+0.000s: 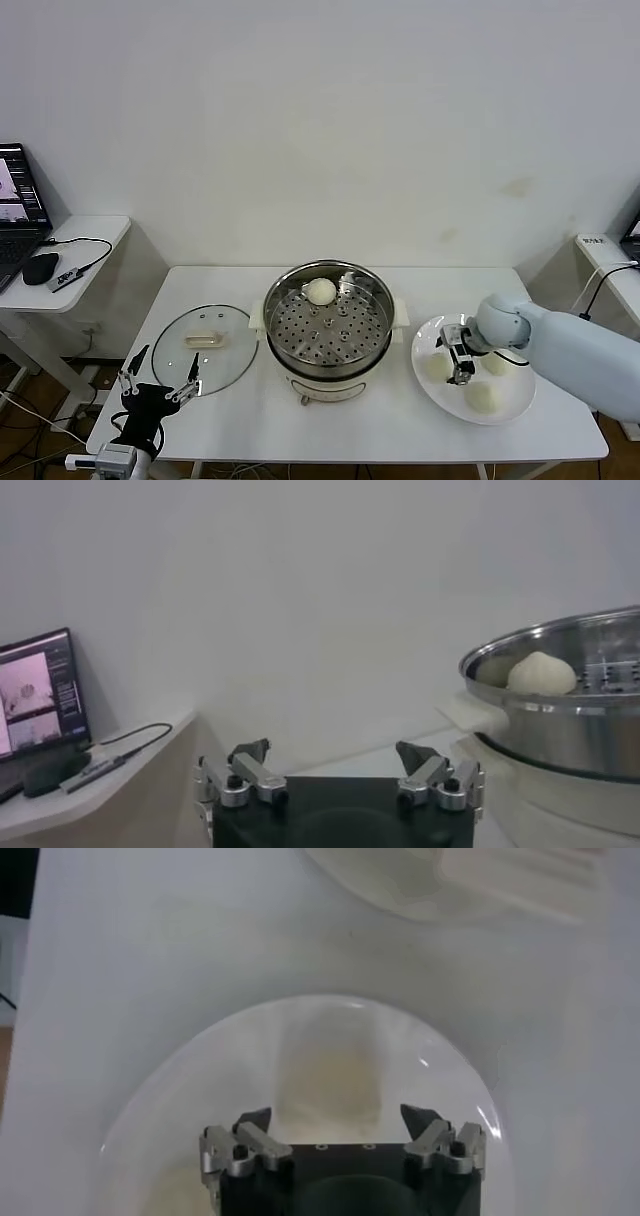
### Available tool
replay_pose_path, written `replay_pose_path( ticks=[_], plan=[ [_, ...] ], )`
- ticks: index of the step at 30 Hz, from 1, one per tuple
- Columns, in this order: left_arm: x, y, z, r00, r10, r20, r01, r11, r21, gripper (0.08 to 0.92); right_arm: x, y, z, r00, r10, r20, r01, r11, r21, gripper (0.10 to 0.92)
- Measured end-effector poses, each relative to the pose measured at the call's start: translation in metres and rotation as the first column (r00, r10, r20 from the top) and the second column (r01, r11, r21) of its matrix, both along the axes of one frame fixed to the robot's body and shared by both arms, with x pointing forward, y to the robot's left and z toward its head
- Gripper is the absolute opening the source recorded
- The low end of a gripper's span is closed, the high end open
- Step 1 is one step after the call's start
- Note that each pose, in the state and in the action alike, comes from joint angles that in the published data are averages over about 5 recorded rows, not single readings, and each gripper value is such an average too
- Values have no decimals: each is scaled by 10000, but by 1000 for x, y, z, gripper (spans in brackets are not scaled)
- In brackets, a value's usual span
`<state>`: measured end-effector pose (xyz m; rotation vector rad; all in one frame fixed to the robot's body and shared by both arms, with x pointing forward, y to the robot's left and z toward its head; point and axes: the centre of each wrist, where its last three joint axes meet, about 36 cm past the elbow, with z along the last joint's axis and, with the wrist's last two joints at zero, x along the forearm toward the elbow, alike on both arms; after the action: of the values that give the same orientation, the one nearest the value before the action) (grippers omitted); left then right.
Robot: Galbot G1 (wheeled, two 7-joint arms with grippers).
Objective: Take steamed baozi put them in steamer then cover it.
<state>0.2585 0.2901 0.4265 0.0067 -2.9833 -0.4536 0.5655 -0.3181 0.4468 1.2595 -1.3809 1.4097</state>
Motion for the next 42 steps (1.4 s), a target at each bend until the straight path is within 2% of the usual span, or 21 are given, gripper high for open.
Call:
replay_pose_path(
  ticks=[10,17,30,37,42],
  plan=[
    [0,-2,0,10000,10,-5,-10,10000,-19,823,3,0,0,9999,-93,-88,93,10000,-6,585],
    [-1,-3,2,10000,-17,31,17,10000,0,823,6,-5,18,9998,-131,-128,131,9999,-48,571],
    [2,-9,8,9993,-332,158,332,9994,1,823,24,-10,134,9949,-253,973,207,9986,482,585],
    [4,-10,11,9987,-449,245,449,9990,19,823,31,26,207,9840,194,1773,-364,9950,931,585],
    [3,-8,11,9989,-417,222,416,9991,37,823,34,69,234,9807,538,1880,-795,9880,1321,587]
  ],
)
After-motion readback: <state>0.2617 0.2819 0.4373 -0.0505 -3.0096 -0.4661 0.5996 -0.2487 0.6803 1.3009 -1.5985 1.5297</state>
